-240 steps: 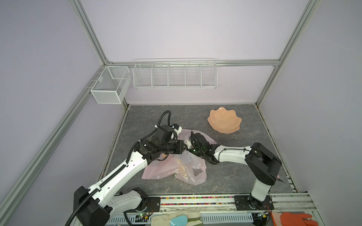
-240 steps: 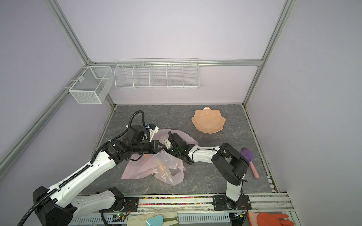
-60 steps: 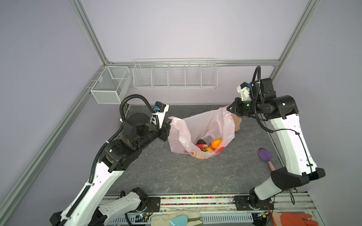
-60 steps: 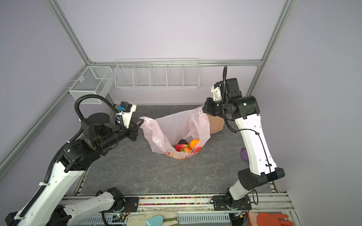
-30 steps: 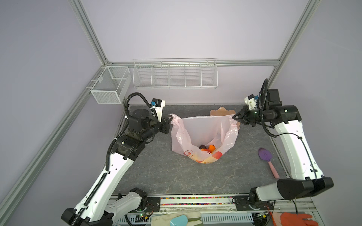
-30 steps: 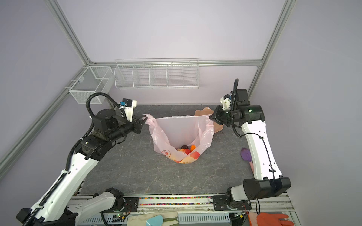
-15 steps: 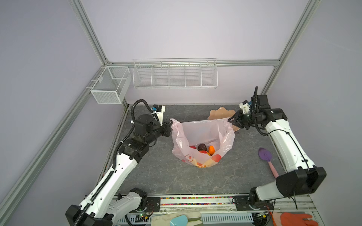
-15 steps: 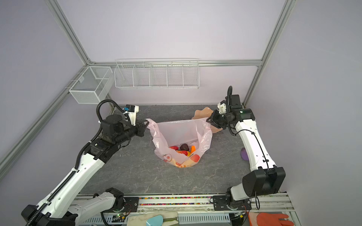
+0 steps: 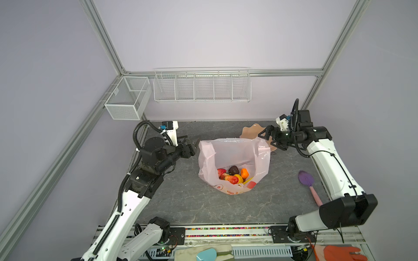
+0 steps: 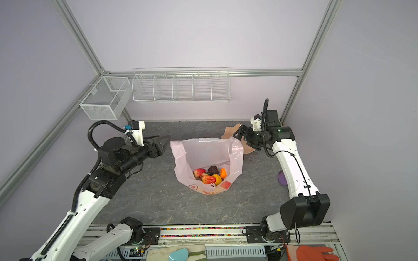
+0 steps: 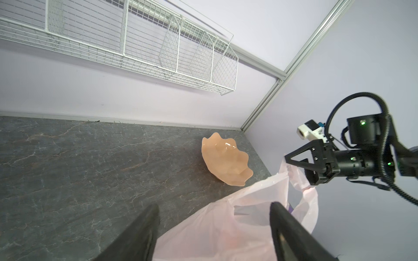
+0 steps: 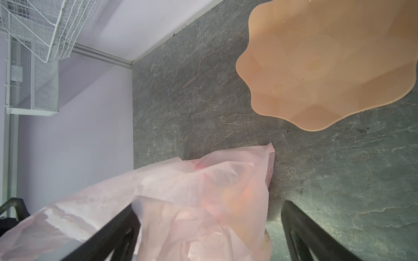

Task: Place the fruits into the plastic bag
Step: Place the plastic bag at the center of the table, then pick up the plastic bag from the center of the table.

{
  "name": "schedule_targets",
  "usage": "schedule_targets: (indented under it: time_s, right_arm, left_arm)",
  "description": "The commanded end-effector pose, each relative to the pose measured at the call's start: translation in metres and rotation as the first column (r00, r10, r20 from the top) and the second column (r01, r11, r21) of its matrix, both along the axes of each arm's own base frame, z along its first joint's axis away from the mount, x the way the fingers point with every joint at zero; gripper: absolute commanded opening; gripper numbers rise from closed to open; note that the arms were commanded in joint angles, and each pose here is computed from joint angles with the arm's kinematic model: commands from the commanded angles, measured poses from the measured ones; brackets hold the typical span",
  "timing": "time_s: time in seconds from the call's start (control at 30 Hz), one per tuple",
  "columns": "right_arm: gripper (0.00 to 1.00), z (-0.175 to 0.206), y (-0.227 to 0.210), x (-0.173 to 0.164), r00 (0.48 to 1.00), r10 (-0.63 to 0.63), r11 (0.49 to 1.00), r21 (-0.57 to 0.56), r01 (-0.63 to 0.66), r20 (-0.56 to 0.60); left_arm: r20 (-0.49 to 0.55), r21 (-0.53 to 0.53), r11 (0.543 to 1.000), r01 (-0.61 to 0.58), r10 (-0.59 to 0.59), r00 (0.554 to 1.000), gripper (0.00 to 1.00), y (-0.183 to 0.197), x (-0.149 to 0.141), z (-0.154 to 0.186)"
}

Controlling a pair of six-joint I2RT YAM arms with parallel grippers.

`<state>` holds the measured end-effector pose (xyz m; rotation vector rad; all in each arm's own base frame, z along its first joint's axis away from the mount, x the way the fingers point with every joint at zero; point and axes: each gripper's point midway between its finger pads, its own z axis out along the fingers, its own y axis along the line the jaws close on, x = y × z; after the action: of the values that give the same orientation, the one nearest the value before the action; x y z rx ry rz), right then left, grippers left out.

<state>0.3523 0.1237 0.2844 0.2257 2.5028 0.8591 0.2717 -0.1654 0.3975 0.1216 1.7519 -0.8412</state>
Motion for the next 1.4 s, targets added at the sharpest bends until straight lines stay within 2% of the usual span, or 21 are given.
schedule_targets:
  time_s: [0.0,0.2,0.37,0.5,0.7,0.9,1.07,1.2,1.37]
  right_arm:
    - [0.94,0.023,-0.010,-0.007,0.992,0.011,0.999,-0.040,-0.006,0.127]
    - [0.89,0.045,-0.027,-0.010,0.974,-0.021,0.998,-0.056,0.034,0.225]
    - [0.88,0.062,-0.037,-0.014,0.955,-0.042,0.997,-0.051,0.059,0.295]
    - [0.88,0.060,-0.049,-0.019,0.954,-0.070,0.994,-0.060,0.091,0.290]
    - [0.88,0.037,-0.064,-0.028,0.969,-0.113,0.990,-0.054,0.127,0.221]
    - [0.88,0.006,-0.074,-0.047,0.976,-0.135,0.981,-0.112,0.156,0.171]
    - [0.89,-0.032,-0.088,-0.066,0.973,-0.175,0.963,-0.180,0.201,0.151]
    - [0.88,-0.055,-0.101,-0.071,0.965,-0.204,0.939,-0.247,0.241,0.166]
    - [0.89,-0.085,-0.121,-0.068,0.949,-0.245,0.894,-0.334,0.300,0.198]
  left_arm:
    - [-0.002,-0.064,0.996,-0.054,0.054,0.999,0.81,0.017,-0.015,0.012]
    - [-0.024,-0.038,0.993,-0.116,0.115,0.993,0.87,0.036,-0.031,0.010]
    - [-0.080,0.011,0.986,-0.166,0.166,0.983,0.88,0.044,-0.028,-0.010]
    - [-0.120,0.043,0.981,-0.188,0.192,0.974,0.89,0.047,-0.025,-0.029]
    - [-0.171,0.074,0.980,-0.184,0.194,0.966,0.90,0.046,-0.024,-0.052]
    - [-0.226,0.120,0.975,-0.188,0.212,0.951,0.90,0.050,-0.027,-0.077]
    - [-0.273,0.169,0.961,-0.221,0.261,0.926,0.91,0.060,-0.032,-0.111]
    - [-0.287,0.231,0.932,-0.281,0.341,0.895,0.91,0.075,-0.030,-0.138]
    - [-0.241,0.332,0.866,-0.373,0.460,0.855,0.92,0.096,-0.021,-0.170]
